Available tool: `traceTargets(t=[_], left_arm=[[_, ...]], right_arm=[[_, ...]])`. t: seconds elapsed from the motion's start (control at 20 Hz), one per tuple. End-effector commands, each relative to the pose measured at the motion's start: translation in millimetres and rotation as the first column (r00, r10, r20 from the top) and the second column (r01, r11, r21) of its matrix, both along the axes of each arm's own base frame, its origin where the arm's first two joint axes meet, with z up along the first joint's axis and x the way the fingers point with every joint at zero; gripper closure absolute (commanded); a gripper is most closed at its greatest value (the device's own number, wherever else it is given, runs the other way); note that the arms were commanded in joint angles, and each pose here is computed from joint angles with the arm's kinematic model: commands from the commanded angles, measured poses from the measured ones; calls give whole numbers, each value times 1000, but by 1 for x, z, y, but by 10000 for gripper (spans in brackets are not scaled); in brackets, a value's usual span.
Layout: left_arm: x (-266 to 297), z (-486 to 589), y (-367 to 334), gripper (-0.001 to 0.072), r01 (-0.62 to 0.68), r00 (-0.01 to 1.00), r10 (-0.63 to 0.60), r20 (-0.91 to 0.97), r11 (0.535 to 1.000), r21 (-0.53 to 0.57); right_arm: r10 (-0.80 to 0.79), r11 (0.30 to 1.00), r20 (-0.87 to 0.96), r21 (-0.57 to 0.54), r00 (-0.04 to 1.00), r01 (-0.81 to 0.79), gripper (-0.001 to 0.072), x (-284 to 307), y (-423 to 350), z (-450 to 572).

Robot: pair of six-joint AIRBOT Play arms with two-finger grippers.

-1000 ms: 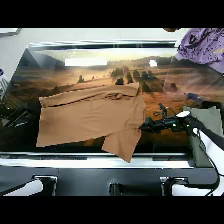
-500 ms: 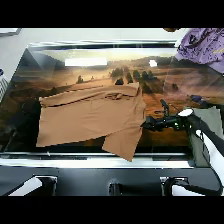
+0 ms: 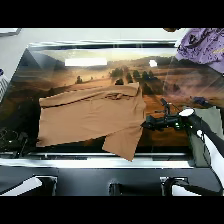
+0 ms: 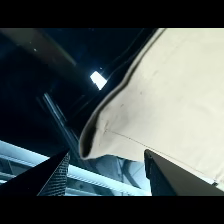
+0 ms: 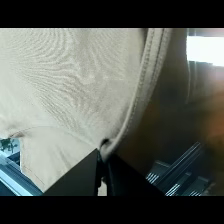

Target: Fold the clothes and pants, and hang the long-sleeved shirts on hangers.

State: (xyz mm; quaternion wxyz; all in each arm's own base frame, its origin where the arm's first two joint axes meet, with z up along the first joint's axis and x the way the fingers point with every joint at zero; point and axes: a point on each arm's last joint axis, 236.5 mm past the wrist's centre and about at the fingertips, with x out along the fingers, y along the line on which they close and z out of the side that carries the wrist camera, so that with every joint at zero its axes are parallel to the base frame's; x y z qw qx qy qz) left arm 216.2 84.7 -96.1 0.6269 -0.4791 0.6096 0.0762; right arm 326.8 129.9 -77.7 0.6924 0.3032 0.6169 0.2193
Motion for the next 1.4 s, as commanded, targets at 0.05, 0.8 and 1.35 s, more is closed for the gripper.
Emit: traceTargets(t=[0.05,0.8,1.35], left_arm=[[4,-9,-2,172,26,1000,-26,10,1000,16],[46,9,-17,694,55,993,-55,107,998,0],[239,410,-23,696,-127,603,-453,656,758,640]], right_arm=[[0,1000,2,-1,1000,0,681,0,0,0],[-6,997,45,81,999,2,683,9,13,26],[39,977,826,-150,562,152,684,146,3,394]])
